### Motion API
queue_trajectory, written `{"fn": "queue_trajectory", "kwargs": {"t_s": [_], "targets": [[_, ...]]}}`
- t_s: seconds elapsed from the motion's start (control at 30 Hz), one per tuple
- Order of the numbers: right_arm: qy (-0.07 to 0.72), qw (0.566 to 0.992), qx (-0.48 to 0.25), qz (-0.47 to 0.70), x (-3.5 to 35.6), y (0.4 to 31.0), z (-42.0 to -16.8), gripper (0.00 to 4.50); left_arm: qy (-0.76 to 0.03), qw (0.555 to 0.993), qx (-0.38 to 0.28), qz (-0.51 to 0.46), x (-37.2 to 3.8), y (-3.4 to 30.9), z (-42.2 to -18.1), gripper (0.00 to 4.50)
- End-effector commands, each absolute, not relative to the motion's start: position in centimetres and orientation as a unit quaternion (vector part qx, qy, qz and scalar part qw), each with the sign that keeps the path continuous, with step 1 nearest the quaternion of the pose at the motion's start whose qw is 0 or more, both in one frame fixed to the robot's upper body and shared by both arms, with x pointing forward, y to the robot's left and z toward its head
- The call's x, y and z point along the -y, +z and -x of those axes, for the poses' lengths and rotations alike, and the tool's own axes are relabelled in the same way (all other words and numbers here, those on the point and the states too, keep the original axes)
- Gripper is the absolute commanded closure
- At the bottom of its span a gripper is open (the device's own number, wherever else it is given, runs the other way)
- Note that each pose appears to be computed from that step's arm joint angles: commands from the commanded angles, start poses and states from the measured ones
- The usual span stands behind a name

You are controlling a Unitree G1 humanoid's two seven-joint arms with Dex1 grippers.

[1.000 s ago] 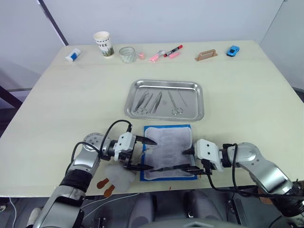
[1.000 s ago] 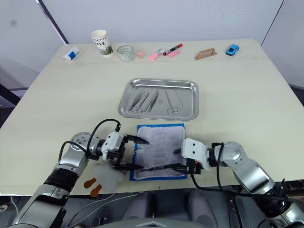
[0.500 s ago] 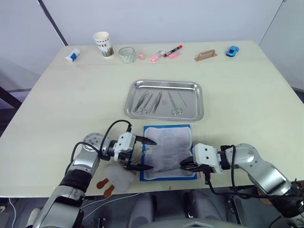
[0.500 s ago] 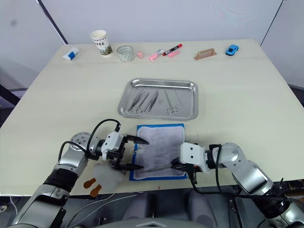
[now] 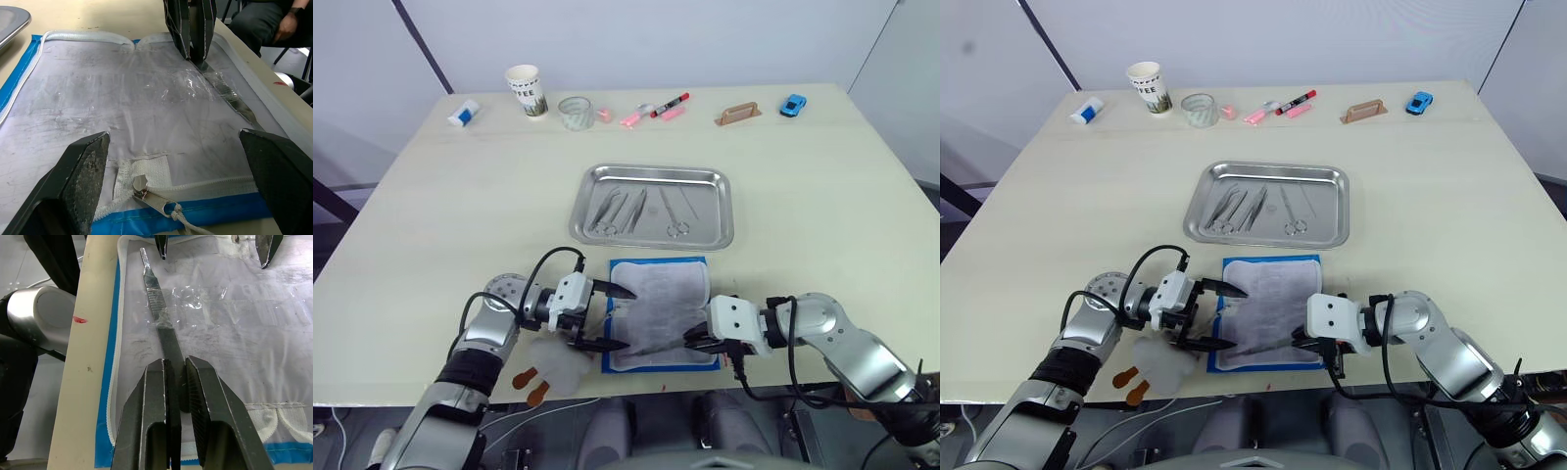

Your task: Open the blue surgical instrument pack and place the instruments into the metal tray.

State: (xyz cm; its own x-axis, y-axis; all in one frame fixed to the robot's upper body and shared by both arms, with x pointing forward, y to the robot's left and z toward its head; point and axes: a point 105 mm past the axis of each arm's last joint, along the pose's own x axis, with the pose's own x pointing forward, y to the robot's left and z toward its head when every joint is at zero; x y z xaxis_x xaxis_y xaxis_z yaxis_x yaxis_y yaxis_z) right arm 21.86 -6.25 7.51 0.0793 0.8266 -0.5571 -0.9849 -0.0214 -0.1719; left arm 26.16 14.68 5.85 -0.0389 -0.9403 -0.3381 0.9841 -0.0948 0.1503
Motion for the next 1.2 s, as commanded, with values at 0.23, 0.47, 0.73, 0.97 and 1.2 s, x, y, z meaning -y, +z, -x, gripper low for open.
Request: {"fn": "queue_trajectory", "kwargs": {"t_s": [0.23, 0.47, 0.73, 0.97, 1.2], "targets": [[0.676, 0.662, -0.142, 0.292, 6.2, 9.4, -21.2, 4.47, -0.722, 0.659, -0.123, -0.171, -15.5, 3.5, -25.0, 0.0], [0.675, 0.653, -0.138, 0.315, 6.3, 9.8, -21.3, 4.47, -0.722, 0.659, -0.123, -0.171, -15.6, 3.4, -25.0, 0.0], [0.672, 0.653, -0.139, 0.322, 6.7, 10.2, -21.2, 4.47, -0.723, 0.657, -0.123, -0.173, -15.6, 3.5, -25.1, 0.0], [0.662, 0.656, -0.148, 0.331, 7.9, 10.3, -21.2, 4.47, -0.724, 0.656, -0.124, -0.172, -15.5, 3.4, -25.0, 0.0], [0.65, 0.664, -0.154, 0.338, 9.3, 10.5, -21.4, 4.47, -0.724, 0.656, -0.123, -0.172, -15.5, 3.4, -25.0, 0.0]]}}
